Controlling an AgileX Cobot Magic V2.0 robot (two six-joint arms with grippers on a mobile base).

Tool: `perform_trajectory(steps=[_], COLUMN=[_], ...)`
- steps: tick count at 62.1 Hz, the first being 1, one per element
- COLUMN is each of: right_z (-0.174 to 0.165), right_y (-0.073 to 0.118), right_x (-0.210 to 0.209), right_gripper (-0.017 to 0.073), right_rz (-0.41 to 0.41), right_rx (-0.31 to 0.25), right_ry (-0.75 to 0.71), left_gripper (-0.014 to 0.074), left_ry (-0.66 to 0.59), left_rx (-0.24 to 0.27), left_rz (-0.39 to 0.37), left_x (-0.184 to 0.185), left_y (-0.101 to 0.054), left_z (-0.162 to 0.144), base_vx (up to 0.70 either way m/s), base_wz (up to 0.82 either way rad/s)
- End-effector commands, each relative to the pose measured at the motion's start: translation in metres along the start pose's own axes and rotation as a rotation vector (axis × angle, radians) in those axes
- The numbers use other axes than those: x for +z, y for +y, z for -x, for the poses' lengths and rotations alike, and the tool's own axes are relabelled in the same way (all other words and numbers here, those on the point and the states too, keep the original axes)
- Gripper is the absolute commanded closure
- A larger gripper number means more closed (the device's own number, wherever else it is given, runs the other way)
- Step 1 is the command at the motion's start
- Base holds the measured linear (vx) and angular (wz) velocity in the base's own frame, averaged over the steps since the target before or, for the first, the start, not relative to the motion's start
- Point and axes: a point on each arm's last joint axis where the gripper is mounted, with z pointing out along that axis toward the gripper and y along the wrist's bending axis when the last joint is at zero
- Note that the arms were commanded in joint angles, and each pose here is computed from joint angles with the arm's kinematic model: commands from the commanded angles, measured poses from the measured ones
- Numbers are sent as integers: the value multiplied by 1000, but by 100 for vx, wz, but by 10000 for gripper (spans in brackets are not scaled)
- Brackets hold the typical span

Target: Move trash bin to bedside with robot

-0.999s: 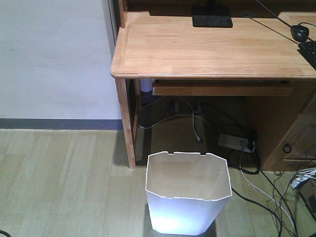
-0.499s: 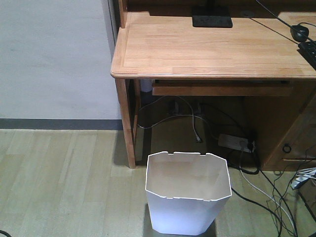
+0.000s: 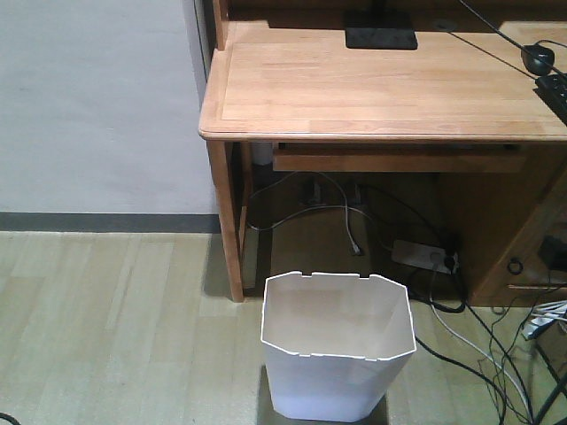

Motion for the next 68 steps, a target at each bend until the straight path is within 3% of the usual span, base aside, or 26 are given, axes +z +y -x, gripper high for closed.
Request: perform_trajectory(steps=[1, 10, 28, 37, 68], right_z=[15, 11, 8, 9, 31], right_y=[0, 0, 0, 0, 2], right_x=[2, 7, 11, 13, 101], right_gripper=[554, 489, 165, 62, 64], right_rz=[2, 0, 0, 0, -4], right_rx=[-3, -13, -13, -14, 46], right_ry=[-64, -15, 10, 16, 404], left_gripper=[600, 600, 600, 600, 600], left_ry=[-70, -70, -70, -70, -70], left_rx=[-23, -23, -23, -23, -23], left_rz=[-7, -7, -7, -7, -7], left_x=[0, 0, 0, 0, 0], left_y=[0, 0, 0, 0, 0], left_z=[3, 3, 3, 3, 3], base_vx=[0, 0, 0, 0, 0], base_wz=[0, 0, 0, 0, 0])
